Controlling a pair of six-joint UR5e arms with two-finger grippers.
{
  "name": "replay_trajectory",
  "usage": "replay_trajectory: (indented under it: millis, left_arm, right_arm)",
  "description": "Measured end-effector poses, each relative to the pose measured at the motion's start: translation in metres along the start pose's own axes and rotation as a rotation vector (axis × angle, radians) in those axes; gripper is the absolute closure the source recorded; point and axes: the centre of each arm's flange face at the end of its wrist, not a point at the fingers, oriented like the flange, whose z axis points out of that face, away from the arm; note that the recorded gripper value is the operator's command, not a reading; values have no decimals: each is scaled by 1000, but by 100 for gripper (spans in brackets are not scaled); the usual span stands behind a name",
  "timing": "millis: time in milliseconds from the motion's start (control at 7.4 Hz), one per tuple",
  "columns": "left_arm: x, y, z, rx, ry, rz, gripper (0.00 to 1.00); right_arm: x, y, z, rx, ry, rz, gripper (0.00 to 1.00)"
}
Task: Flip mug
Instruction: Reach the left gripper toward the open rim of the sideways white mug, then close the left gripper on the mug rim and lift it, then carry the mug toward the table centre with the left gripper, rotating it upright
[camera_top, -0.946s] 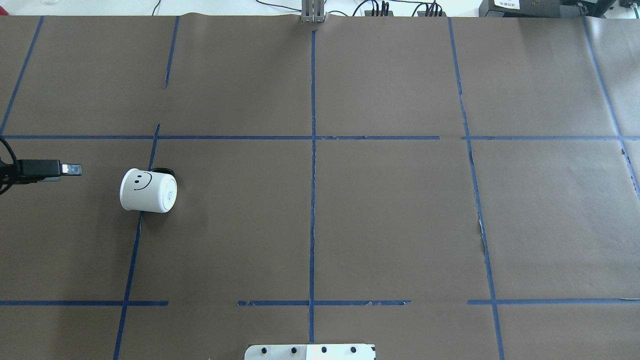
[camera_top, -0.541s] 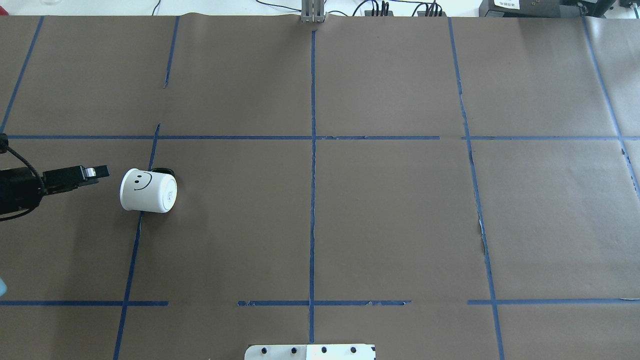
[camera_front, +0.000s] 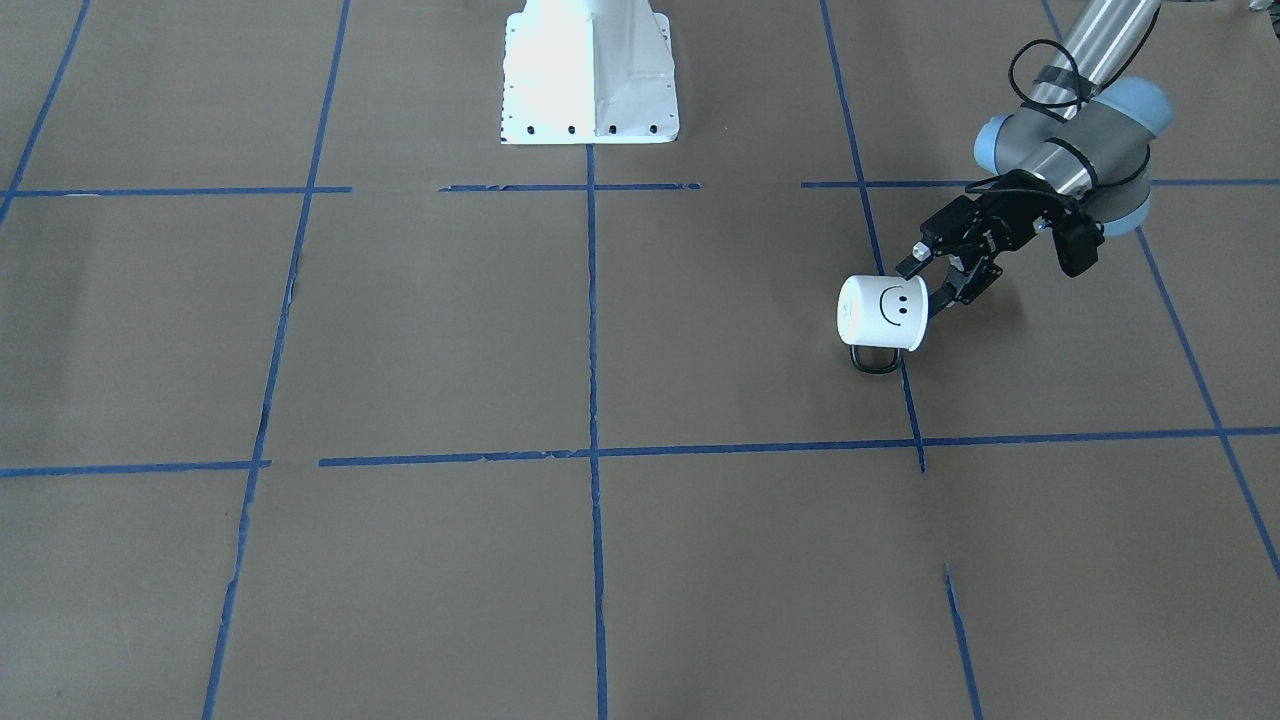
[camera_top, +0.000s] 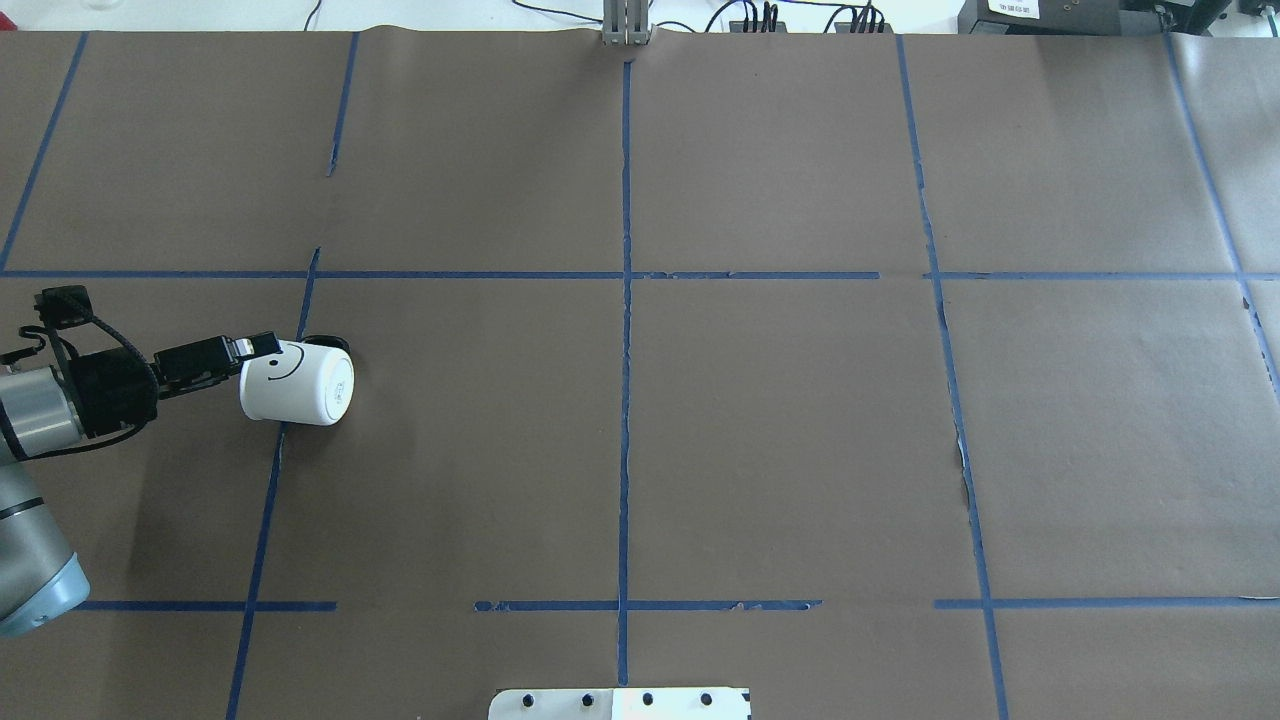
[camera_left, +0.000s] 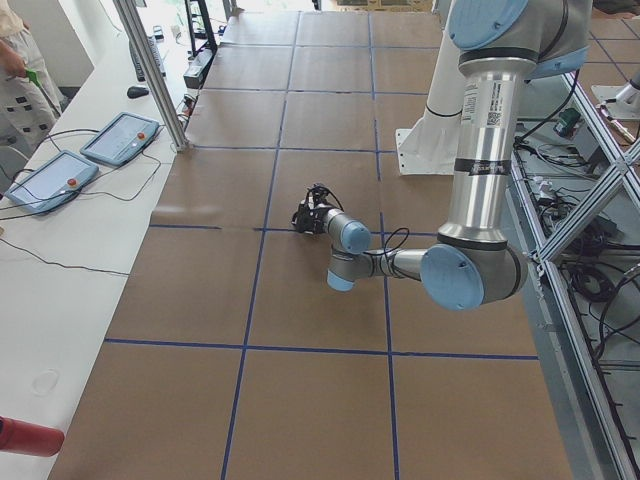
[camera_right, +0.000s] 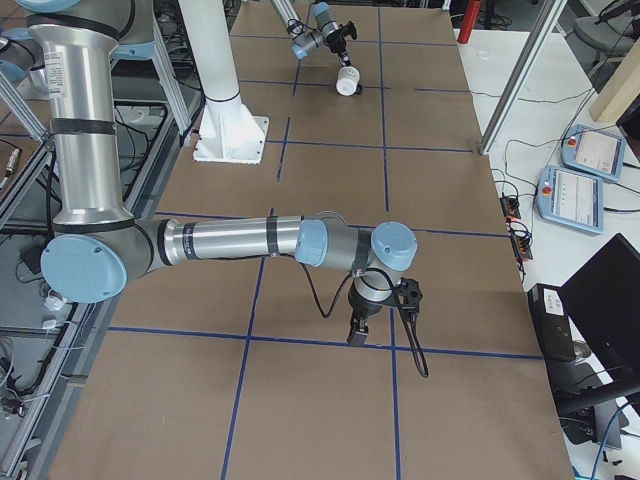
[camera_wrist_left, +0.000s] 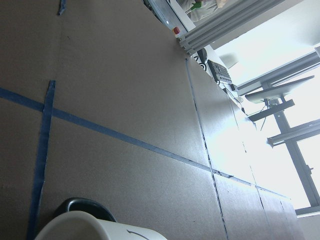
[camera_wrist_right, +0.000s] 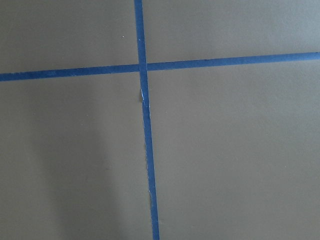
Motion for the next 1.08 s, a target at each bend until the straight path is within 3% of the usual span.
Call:
replay_trajectory:
  millis: [541, 1081]
  left_arm:
    - [8, 11, 12, -81, 41, -74, 100]
    - [49, -3, 49, -79, 129, -161, 100]
  right_arm:
    - [0, 0, 0, 0, 0, 0, 0]
    - [0, 0, 0, 0, 0, 0, 0]
